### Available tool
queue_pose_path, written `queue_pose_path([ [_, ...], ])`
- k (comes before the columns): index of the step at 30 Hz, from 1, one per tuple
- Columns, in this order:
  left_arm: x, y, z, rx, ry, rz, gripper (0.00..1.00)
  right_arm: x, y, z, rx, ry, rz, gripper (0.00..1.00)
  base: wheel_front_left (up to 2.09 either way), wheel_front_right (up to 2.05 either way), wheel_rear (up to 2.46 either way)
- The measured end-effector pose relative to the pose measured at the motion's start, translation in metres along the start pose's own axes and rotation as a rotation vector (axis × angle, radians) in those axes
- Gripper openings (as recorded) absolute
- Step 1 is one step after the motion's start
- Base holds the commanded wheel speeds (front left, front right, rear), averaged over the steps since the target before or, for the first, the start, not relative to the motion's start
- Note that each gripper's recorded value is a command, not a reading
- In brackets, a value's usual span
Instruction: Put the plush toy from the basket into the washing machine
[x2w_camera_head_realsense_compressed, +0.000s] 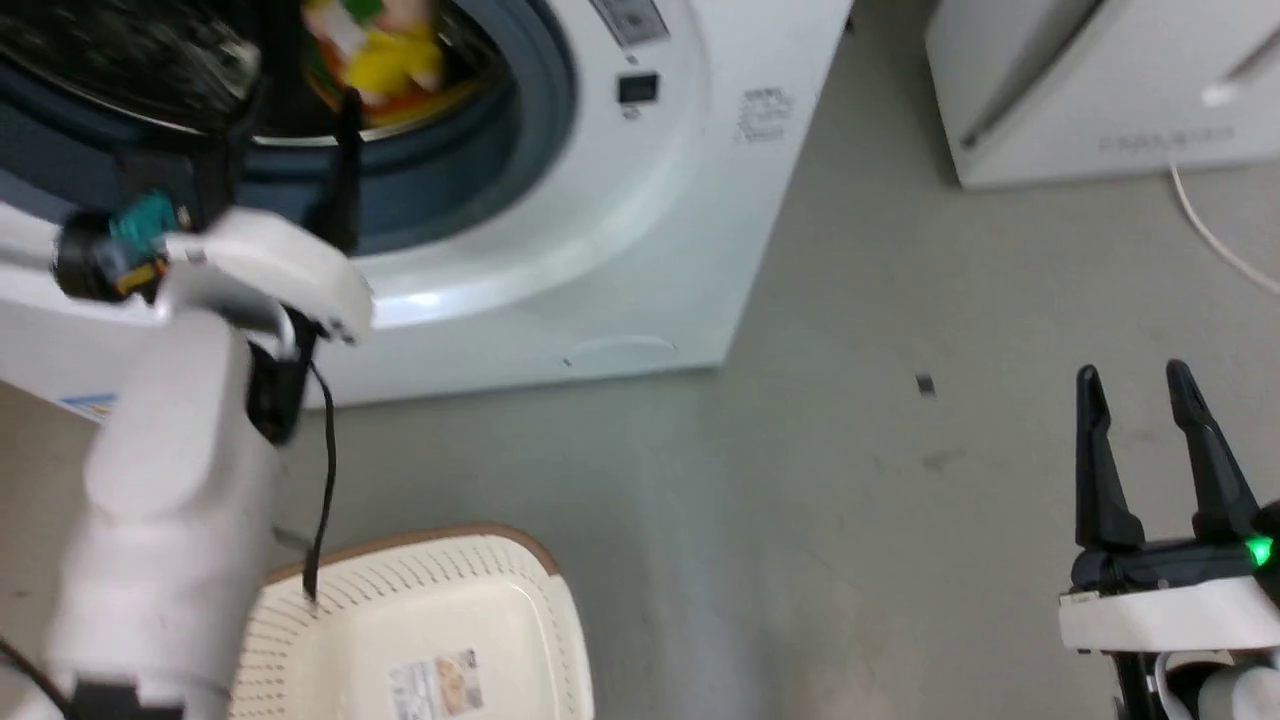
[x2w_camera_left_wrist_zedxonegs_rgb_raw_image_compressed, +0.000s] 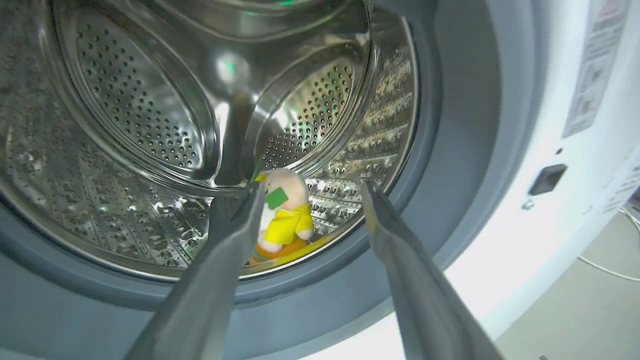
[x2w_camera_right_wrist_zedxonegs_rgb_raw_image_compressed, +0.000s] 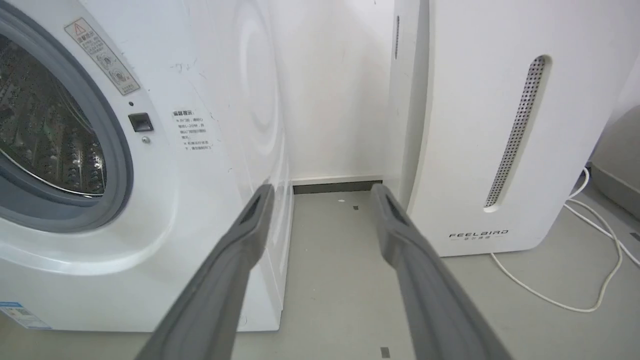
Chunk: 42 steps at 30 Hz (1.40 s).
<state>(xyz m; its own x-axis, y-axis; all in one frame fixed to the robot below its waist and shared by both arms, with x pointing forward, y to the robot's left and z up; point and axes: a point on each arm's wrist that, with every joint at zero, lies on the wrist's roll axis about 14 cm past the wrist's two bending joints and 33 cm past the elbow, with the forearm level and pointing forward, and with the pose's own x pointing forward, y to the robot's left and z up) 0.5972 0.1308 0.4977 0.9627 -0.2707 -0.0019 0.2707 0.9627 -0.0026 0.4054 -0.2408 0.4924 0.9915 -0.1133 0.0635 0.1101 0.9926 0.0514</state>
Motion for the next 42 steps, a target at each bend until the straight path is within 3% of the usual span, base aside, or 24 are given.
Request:
queue_pose_path([
  [13,-0.144,0.005,0.066,-0.043,-0.240,0.161,1.00,-0.014,0.042,0.066,0.044,-0.187,0.126,1.00,0.00,0.00,0.00],
  [18,-0.180,-0.004,0.061,0.037,-0.231,0.184,1.00,-0.022,0.047,0.073,0.051,-0.203,0.144,1.00,0.00,0.00,0.00],
  [29,-0.225,-0.017,0.026,-0.005,-0.138,0.255,1.00,-0.036,0.051,0.068,0.057,-0.181,0.159,1.00,0.00,0.00,0.00],
  [41,-0.233,-0.021,0.010,-0.013,-0.089,0.254,1.00,-0.040,0.055,0.057,0.063,-0.147,0.169,1.00,0.00,0.00,0.00],
  [42,-0.232,-0.021,0.010,-0.015,-0.091,0.257,0.00,-0.040,0.055,0.057,0.062,-0.146,0.169,0.00,0.00,0.00,0.00],
])
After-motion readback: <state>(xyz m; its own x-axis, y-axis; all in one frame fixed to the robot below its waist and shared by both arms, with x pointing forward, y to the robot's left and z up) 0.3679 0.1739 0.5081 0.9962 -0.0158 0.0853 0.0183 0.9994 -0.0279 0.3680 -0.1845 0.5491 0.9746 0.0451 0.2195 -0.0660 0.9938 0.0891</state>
